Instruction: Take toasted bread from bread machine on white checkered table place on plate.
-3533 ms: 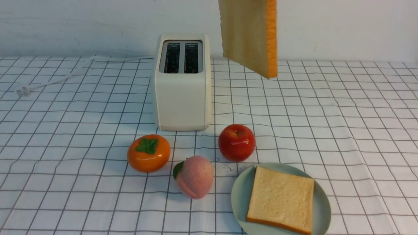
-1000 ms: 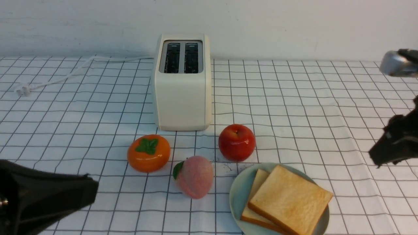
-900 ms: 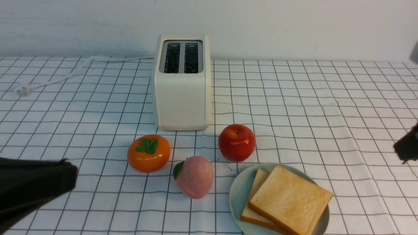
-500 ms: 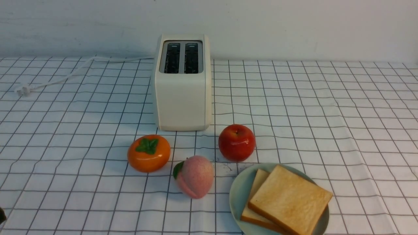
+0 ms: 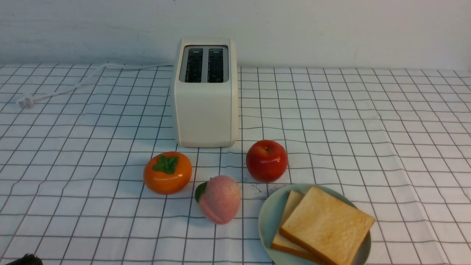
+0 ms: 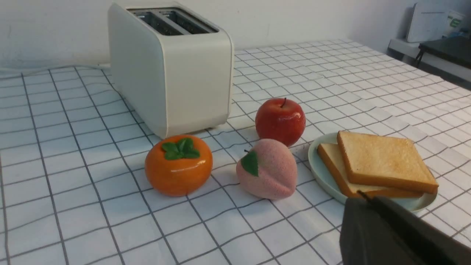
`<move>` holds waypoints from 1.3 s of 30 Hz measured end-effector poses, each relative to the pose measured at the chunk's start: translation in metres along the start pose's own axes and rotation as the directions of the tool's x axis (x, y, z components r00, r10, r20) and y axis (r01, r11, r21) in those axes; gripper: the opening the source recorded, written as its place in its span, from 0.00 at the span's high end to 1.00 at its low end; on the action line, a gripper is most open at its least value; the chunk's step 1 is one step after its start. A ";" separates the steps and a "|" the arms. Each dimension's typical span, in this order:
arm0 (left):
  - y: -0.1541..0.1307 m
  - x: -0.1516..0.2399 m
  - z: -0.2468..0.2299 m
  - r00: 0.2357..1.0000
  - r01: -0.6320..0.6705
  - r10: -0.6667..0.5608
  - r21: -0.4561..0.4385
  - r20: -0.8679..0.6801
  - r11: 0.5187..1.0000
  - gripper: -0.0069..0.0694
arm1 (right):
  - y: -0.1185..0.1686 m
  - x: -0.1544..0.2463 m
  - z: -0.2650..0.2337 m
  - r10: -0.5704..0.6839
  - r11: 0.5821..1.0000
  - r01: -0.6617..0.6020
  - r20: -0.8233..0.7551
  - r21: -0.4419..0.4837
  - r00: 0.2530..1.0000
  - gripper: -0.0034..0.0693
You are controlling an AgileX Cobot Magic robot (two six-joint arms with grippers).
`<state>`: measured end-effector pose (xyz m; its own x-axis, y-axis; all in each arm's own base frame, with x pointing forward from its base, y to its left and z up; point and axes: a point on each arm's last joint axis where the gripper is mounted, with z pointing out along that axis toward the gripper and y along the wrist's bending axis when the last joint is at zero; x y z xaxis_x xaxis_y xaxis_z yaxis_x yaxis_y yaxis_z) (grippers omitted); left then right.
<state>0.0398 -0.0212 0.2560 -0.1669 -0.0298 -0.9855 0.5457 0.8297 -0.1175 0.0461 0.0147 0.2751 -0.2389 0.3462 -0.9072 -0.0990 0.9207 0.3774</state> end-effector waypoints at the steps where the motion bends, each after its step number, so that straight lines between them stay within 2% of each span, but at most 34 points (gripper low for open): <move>1: 0.000 0.002 0.001 1.000 0.000 0.000 -0.001 -0.008 1.000 0.93 | -0.002 0.003 0.002 0.003 1.000 -0.003 -0.009 0.004 1.000 0.94; 11: 0.002 0.008 0.001 0.998 -0.003 0.002 -0.025 -0.069 1.000 0.93 | -0.018 0.038 0.015 0.017 0.999 -0.011 -0.105 0.050 0.994 0.93; 19: 0.002 0.008 0.001 0.998 -0.004 0.002 -0.025 -0.070 1.000 0.93 | -0.045 0.089 0.022 -0.123 0.984 0.138 -0.132 0.112 0.984 0.98; 39: 0.003 0.009 0.001 0.997 -0.007 0.005 -0.029 -0.074 1.000 0.93 | -0.046 0.089 0.022 -0.135 0.981 0.150 -0.124 0.120 0.983 0.98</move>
<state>0.0405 -0.0195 0.2469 -0.2246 0.0157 -0.9743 0.5230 0.8456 -0.1070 0.0506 0.0066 0.1728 -0.3412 0.1939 -0.9198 -0.0171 0.9771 0.2123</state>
